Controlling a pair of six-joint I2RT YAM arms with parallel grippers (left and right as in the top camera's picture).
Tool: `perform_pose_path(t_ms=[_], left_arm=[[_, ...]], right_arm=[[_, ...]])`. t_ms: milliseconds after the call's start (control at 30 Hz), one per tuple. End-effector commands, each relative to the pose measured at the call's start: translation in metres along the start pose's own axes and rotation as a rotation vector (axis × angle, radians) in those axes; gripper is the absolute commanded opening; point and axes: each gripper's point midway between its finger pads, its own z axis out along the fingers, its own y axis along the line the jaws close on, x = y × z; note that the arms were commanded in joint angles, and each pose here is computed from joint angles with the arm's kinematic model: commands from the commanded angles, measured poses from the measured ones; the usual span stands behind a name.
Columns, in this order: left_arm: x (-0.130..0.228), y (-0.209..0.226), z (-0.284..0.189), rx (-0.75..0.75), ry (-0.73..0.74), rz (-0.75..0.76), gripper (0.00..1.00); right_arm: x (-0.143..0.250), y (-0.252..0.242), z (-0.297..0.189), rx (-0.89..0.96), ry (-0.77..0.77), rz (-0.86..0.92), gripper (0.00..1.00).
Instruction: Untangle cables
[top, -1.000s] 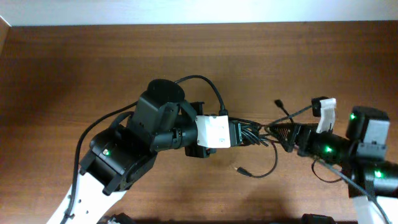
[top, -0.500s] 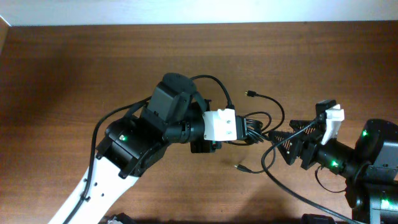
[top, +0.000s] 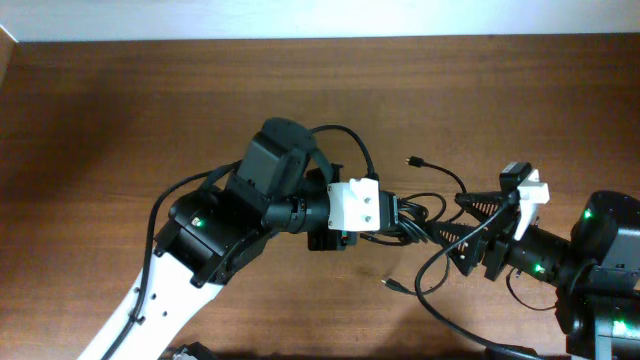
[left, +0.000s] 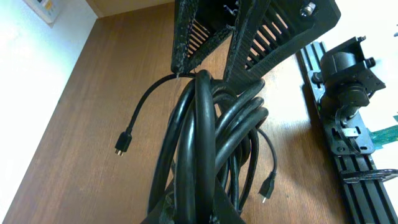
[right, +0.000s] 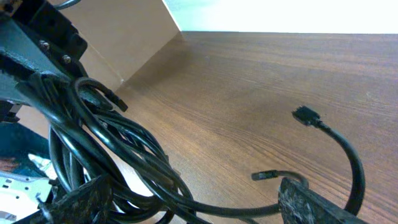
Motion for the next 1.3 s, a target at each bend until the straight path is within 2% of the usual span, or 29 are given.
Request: perform_pose_path(t_ms=[0,67,267,367,567,667,900,1133,1267], left_arm=[[-0.016,0.002,-0.006,-0.002,-0.055,-0.017,0.0],[-0.023,0.007,-0.005,-0.008,-0.087,-0.069,0.0],[-0.036,-0.013,0.016,0.206,-0.203,-0.096,0.0],[-0.041,-0.023,0.024,0.253,-0.214,-0.085,0.0],[-0.049,-0.04,0.029,0.297,-0.22,-0.065,0.0],[-0.047,-0.041,0.029,0.301,-0.216,-0.069,0.0],[-0.048,-0.042,0.028,0.308,-0.22,-0.07,0.0],[-0.063,-0.061,0.017,0.432,-0.311,-0.072,0.0],[-0.063,-0.065,0.015,0.456,-0.312,-0.086,0.0]], right_arm=[[-0.008,0.013,-0.005,-0.045,-0.022,-0.052,0.82],[-0.008,0.014,-0.004,-0.049,-0.022,-0.052,0.8],[-0.011,0.012,-0.005,-0.039,-0.032,-0.067,0.8],[-0.011,0.006,-0.004,-0.001,-0.031,-0.066,0.8],[-0.009,-0.042,-0.011,0.278,-0.033,0.071,0.72],[-0.003,-0.067,-0.02,0.433,-0.03,0.149,0.72],[0.004,-0.098,-0.039,0.644,-0.027,0.191,0.72],[0.001,-0.117,-0.055,0.787,-0.052,0.182,0.72],[-0.006,-0.127,-0.066,0.875,-0.083,0.163,0.73]])
